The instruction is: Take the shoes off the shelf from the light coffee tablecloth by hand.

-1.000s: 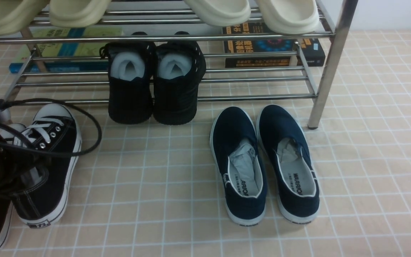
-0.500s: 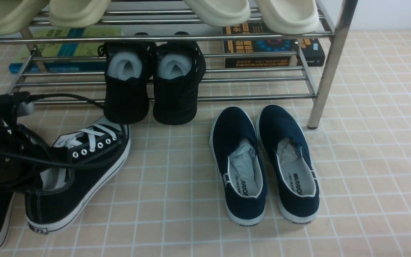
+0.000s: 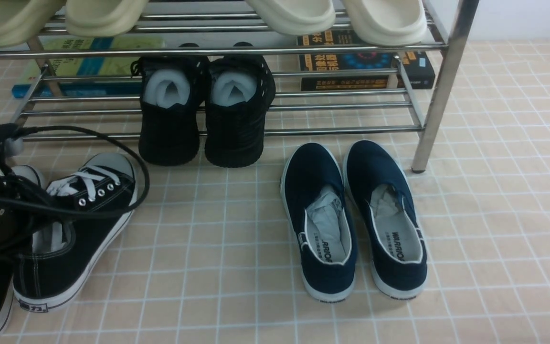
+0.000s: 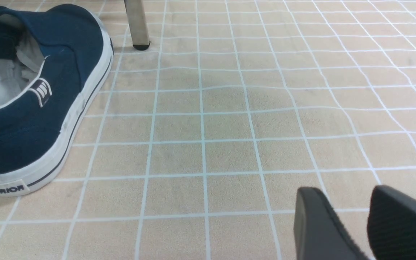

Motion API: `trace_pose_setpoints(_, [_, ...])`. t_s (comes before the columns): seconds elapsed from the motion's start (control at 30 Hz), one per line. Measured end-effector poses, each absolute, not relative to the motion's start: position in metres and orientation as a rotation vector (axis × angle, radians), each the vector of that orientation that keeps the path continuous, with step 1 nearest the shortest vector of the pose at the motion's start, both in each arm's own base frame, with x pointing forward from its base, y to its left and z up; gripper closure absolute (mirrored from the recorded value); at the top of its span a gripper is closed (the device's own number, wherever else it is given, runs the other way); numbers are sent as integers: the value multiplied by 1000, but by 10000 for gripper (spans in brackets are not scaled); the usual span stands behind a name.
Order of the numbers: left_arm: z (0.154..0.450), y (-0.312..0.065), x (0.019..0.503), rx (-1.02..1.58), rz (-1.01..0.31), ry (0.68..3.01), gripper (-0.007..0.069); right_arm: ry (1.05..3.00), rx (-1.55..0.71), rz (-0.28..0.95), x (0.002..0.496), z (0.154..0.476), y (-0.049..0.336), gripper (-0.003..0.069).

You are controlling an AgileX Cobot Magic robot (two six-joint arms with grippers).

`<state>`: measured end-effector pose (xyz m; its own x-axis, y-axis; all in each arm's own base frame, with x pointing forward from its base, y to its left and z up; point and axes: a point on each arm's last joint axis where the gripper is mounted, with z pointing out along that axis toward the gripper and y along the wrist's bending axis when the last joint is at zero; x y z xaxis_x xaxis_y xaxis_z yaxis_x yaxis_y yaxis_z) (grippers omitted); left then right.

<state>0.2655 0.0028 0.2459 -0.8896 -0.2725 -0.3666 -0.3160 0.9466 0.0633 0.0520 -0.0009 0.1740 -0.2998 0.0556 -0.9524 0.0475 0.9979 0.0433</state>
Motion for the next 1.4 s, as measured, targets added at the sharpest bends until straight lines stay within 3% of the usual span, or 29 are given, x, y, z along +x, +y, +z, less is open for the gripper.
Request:
trace_pose_setpoints(0.23, [234,20,270,-542,188,2762,604,1876,74,8,52,174,-1,421])
trace_pose_setpoints(0.7, [234,19,270,-576,155,2767,597,1876,74,8,52,174,-1,421])
trace_pose_setpoints(0.83, [234,19,270,-577,155,2770,551,1876,74,8,52,174,-1,421])
trace_pose_setpoints(1.1, [241,23,268,-522,233,2796,365,1876,74,8,52,174,-1,421])
trace_pose_setpoints(1.17, [246,23,266,-496,246,2810,366,1876,75,9,52,174,-1,421])
trace_pose_setpoints(1.27, [267,24,254,-416,280,2832,435,1876,75,9,52,174,-1,421])
trace_pose_setpoints(1.4, [302,20,219,-295,267,2808,596,1876,75,8,52,174,-1,421])
